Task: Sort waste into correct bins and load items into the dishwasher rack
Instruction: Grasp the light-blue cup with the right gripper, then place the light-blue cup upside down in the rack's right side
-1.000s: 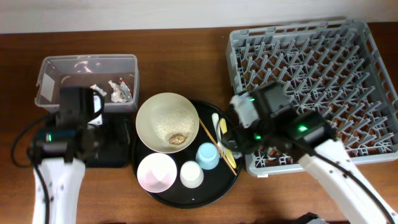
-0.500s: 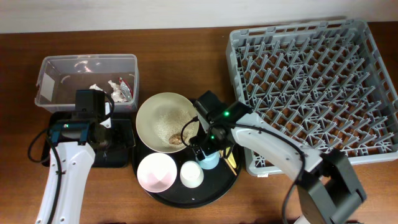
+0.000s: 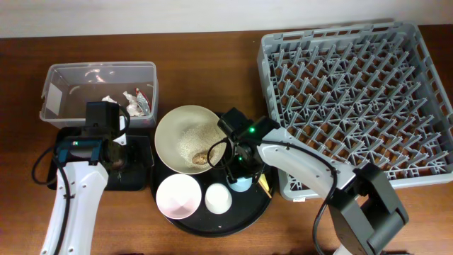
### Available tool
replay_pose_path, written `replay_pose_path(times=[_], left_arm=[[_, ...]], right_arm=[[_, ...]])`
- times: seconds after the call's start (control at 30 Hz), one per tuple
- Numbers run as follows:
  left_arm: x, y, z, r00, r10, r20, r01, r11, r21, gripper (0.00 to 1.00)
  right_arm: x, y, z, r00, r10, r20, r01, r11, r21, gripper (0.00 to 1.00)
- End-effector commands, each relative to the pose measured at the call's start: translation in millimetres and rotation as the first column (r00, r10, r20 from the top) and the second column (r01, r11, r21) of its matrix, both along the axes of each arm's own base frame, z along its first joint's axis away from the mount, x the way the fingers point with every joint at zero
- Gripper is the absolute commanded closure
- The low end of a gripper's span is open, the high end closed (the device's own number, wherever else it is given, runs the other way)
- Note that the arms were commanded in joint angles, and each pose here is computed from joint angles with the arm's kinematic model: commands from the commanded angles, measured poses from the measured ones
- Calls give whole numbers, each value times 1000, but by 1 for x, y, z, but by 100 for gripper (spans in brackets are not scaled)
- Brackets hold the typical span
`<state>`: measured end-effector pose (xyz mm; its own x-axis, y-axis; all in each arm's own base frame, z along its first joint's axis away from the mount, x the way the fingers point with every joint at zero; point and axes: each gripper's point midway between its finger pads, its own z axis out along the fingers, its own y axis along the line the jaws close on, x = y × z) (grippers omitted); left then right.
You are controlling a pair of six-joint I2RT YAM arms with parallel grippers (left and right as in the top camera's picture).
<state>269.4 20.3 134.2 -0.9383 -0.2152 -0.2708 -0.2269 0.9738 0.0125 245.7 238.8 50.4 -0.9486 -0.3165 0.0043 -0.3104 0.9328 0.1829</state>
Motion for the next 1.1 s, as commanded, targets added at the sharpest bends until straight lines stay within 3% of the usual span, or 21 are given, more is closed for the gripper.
replay_pose_path(times=[0.0,0.47,0.63,0.77,0.93,1.07], left_arm=[[-1,2,-3,1000,19,-6,-19,1000,0,1],[-1,2,-3,1000,19,-6,-19,1000,0,1],[-1,2,-2,1000,19,-5,-19,1000,1,1],[-1,2,-3,1000,19,-6,-19,1000,0,1],[-1,2,-3,1000,19,-6,-19,1000,0,1],[-1,2,-3,1000,19,-6,-19,1000,0,1]], right_arm=[[-4,1,-1,1000,3,-14,-3,1000,-9,36],[0,5,34,1000,4,-12,-4,1000,-7,58],[17,11,92,994,19,112,-24,999,47,59],[51,-6,153,959,-20,284,11,999,32,59],[113,-103,182,900,-272,342,270,961,54,59],[130,-229,179,806,-489,334,515,857,11,60]])
